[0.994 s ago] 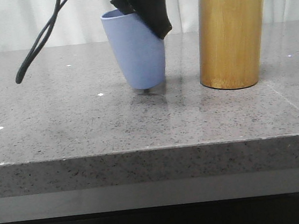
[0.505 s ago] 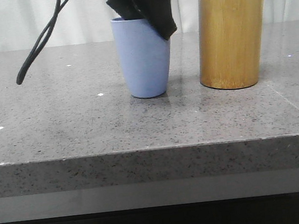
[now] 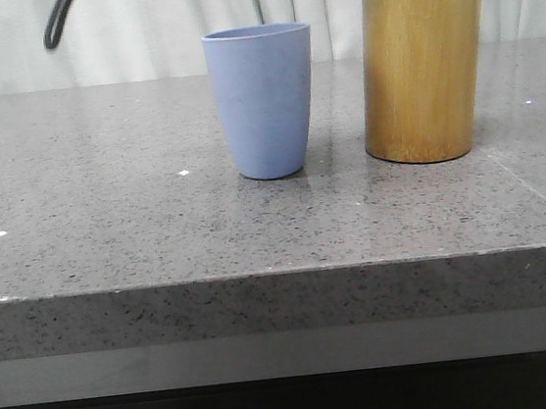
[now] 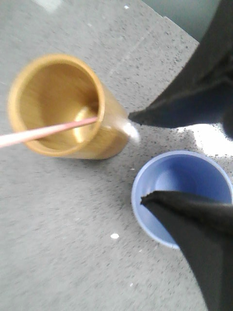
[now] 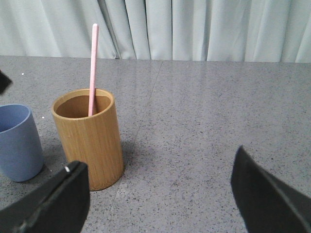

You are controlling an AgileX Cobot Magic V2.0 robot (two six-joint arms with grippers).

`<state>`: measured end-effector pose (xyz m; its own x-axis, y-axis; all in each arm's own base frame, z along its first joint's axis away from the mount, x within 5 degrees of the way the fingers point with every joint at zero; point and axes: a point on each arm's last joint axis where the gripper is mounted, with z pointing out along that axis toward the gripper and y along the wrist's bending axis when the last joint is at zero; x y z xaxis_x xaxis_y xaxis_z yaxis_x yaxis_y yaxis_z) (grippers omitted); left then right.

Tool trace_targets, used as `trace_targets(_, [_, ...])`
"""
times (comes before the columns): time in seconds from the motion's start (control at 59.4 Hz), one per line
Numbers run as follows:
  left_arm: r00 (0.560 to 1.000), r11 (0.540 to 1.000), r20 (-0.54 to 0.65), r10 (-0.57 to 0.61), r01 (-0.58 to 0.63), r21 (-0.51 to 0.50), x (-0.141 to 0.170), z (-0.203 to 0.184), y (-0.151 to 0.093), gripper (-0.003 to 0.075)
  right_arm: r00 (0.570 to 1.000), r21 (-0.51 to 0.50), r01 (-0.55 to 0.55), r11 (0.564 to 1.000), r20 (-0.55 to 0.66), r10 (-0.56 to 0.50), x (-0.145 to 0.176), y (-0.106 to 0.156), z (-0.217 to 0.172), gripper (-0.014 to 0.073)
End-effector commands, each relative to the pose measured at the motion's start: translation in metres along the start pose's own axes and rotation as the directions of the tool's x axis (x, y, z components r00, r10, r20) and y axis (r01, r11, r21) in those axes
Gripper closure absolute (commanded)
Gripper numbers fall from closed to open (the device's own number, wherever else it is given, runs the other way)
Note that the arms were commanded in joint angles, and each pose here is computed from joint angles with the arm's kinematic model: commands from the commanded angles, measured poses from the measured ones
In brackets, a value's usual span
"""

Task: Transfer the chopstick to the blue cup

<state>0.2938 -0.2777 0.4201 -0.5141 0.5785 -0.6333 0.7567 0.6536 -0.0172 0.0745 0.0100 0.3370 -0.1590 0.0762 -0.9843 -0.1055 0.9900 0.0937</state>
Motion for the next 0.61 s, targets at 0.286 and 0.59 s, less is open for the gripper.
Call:
trace_targets(0.286, [0.992,0.994,0.122,0.041,-0.028,-0.104,-0.003,-0.067,0.002,0.0739,0.995,0.004,0.000,1.000,0.097,0.000,-0.017,0.000,-0.001,-0.0011])
trace_targets(0.59, [0.984,0.969,0.163,-0.073,0.109,-0.221,0.027,-0.119,0.049,0.0739,0.995,0.004,0.000,1.000,0.097,0.000,-0.017,0.000,-0.001,-0.0011])
